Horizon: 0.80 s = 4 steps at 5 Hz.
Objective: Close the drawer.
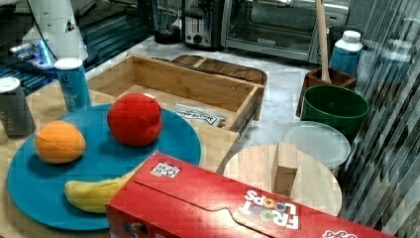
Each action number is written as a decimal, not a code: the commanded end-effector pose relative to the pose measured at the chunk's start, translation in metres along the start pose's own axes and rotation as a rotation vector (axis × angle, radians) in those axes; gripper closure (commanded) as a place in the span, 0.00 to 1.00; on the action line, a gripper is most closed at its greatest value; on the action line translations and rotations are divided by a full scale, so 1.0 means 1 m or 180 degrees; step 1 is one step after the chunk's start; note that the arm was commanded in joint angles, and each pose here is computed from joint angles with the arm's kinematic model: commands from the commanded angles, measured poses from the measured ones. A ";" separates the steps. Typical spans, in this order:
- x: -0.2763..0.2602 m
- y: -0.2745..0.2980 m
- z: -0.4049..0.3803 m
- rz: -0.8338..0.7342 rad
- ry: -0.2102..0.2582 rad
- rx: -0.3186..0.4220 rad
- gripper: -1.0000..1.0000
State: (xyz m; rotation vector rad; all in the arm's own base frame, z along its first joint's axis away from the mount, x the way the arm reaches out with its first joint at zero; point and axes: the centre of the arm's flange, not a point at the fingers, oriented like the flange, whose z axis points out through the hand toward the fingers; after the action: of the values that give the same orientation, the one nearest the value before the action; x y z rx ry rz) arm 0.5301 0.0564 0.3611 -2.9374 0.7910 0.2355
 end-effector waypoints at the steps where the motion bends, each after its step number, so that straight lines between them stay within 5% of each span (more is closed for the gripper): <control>1: -0.026 -0.015 0.035 -0.1102 0.0329 -0.0100 1.00; 4: 0.004 0.008 0.078 -0.1485 0.0337 -0.0262 1.00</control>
State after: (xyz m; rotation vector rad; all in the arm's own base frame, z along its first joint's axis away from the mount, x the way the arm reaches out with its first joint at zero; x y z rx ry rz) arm 0.5038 0.0667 0.2884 -3.1346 0.1468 0.1152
